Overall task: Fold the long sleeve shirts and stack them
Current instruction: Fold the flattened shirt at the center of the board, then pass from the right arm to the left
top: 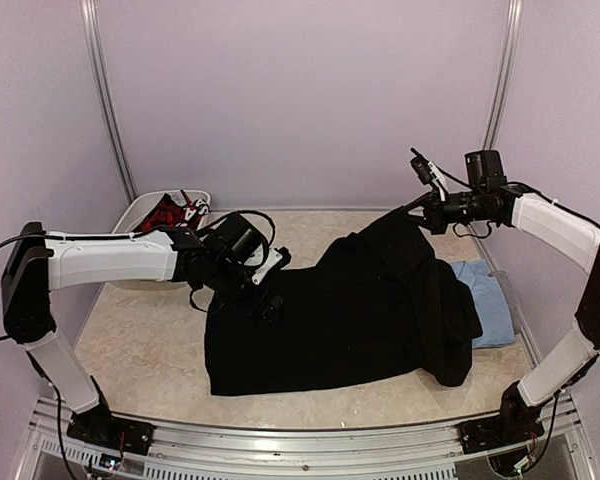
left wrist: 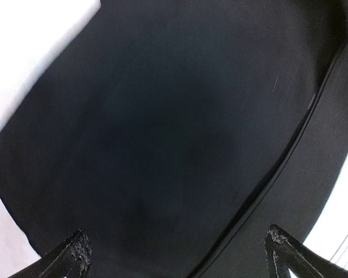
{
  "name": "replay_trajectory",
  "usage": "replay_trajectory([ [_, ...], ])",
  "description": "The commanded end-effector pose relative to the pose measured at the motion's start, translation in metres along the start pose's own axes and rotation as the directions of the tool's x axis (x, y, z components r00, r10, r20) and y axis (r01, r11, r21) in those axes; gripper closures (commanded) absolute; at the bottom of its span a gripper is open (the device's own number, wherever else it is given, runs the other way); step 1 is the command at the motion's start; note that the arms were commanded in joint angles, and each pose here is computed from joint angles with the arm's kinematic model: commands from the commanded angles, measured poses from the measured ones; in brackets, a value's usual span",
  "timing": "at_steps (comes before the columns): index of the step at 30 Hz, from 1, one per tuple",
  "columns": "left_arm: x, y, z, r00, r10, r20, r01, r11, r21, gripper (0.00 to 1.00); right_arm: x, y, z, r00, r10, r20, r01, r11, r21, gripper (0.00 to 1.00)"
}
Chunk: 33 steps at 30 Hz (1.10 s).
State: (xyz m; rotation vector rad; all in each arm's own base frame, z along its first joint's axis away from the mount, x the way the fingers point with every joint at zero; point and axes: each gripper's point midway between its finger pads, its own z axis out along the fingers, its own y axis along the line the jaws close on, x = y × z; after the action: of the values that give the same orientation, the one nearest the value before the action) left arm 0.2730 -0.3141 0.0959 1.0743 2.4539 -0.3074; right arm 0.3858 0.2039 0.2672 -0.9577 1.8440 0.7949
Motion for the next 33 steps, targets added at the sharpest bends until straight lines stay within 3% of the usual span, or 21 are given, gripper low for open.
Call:
replay_trajectory([
  [1, -0.106, -0.015, -0.056, 0.910, -0.086, 0.407, 0.029, 0.989, 0.144, 0.01, -0.017, 0.040, -0.011, 0.994, -0.018, 0.106, 0.035, 0.985, -0.166, 1.00],
  [4, -0.142, -0.027, -0.080, 0.820, -0.134, 0.556, -0.009, 0.969, 0.247, 0.01, -0.019, 0.063, -0.017, 0.989, 0.021, 0.149, 0.021, 0.961, -0.276, 1.00],
  [6, -0.163, -0.028, -0.091, 0.781, -0.225, 0.582, 0.004, 0.934, 0.357, 0.01, -0.019, 0.080, -0.023, 0.985, 0.020, 0.172, 0.039, 0.944, -0.328, 1.00],
  [10, -0.182, -0.035, -0.091, 0.763, -0.440, 0.473, 0.026, 0.752, 0.658, 0.06, -0.015, 0.108, -0.034, 0.978, -0.001, 0.209, 0.085, 0.916, -0.391, 1.00],
  [13, -0.192, -0.048, -0.094, 0.759, -0.517, 0.396, 0.006, 0.613, 0.790, 0.05, -0.010, 0.122, -0.039, 0.976, -0.017, 0.218, 0.109, 0.902, -0.417, 1.00],
  [20, -0.196, -0.082, -0.082, 0.822, -0.555, 0.130, 0.043, 0.287, 0.957, 0.04, -0.011, 0.146, -0.044, 0.968, -0.057, 0.243, 0.167, 0.871, -0.461, 1.00],
  [24, -0.183, -0.089, -0.072, 0.819, -0.574, -0.024, 0.124, 0.135, 0.983, 0.01, -0.016, 0.146, -0.047, 0.962, -0.081, 0.259, 0.191, 0.879, -0.436, 1.00],
  [27, -0.172, -0.089, -0.064, 0.806, -0.585, -0.085, 0.159, 0.077, 0.984, 0.01, -0.018, 0.143, -0.046, 0.961, -0.093, 0.261, 0.197, 0.893, -0.405, 1.00],
  [33, -0.160, -0.098, -0.059, 0.795, -0.590, -0.139, 0.203, 0.044, 0.978, 0.01, -0.021, 0.142, -0.046, 0.959, -0.095, 0.267, 0.201, 0.892, -0.405, 1.00],
])
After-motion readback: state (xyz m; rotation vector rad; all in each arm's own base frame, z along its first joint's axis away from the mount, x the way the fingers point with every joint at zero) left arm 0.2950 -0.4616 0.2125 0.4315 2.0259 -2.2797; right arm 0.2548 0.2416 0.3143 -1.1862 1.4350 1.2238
